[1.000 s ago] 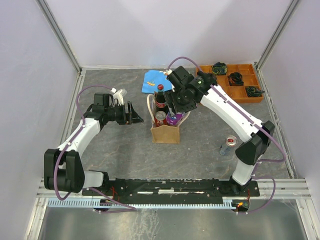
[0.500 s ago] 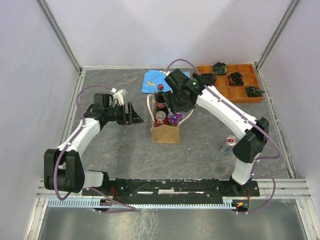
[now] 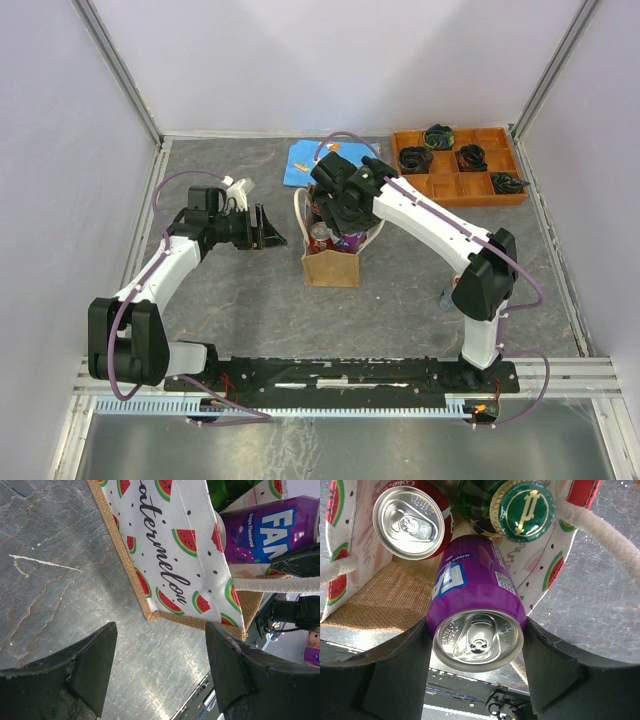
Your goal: Place the beverage into the canvas bag
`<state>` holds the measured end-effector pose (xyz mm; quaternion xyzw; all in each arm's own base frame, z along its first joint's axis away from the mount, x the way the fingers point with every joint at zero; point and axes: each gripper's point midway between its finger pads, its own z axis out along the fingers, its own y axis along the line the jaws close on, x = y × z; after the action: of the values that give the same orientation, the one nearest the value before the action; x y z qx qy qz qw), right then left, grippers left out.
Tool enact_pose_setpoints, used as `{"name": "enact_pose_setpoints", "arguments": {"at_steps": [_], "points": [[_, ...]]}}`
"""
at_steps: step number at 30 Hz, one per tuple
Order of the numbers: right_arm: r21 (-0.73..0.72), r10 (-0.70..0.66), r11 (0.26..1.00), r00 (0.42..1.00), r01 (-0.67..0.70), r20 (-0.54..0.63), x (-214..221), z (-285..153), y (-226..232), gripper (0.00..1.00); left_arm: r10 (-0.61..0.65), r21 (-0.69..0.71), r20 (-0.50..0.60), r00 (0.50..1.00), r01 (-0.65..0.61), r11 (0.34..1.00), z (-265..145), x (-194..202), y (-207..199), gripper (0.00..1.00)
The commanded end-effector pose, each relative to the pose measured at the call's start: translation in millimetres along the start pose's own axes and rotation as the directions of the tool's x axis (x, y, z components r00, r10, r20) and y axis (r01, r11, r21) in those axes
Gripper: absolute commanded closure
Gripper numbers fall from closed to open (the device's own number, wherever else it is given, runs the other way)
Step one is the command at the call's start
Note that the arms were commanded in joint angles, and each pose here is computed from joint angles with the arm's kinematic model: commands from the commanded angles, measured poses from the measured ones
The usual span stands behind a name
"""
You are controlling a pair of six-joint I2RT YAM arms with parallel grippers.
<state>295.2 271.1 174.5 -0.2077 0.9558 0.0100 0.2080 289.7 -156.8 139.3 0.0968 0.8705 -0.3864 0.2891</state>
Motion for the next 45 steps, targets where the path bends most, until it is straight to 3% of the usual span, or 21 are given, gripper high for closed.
{"name": "enact_pose_setpoints", "arguments": {"at_steps": [1,25,26,31,34,40,45], "points": [[0.041,-0.019,0.999,0.998,0.016,0.061,-10,-6,-3,1.0,0.071,0.034,0.022,0.997,-0.072,0.997,-2,-8,-7,0.22],[0.086,-0.068,0.994,0.996,0.073,-0.063,24,72,4,0.99,0.078,0.031,0.022,0.997,-0.079,0.996,-4,-7,-8,0.23],[0.083,-0.065,0.994,0.996,0.07,-0.059,24,72,4,0.94,0.075,0.031,0.02,0.997,-0.076,0.997,-4,-6,-7,0.22],[0.071,-0.058,0.996,0.998,0.059,-0.026,17,60,4,0.51,0.077,0.032,0.017,0.997,-0.077,0.996,-4,-4,-7,0.22],[0.063,-0.058,0.996,0.998,0.058,-0.001,12,51,4,0.34,0.08,0.034,0.02,0.997,-0.081,0.996,-4,-5,-7,0.23],[0.059,-0.063,0.996,0.998,0.062,0.011,9,40,2,0.18,0.079,0.038,0.019,0.997,-0.08,0.996,-4,-4,-8,0.23],[0.061,-0.063,0.996,0.998,0.062,0.021,7,35,1,0.13,0.08,0.041,0.018,0.997,-0.081,0.996,-5,-3,-9,0.22]]}}
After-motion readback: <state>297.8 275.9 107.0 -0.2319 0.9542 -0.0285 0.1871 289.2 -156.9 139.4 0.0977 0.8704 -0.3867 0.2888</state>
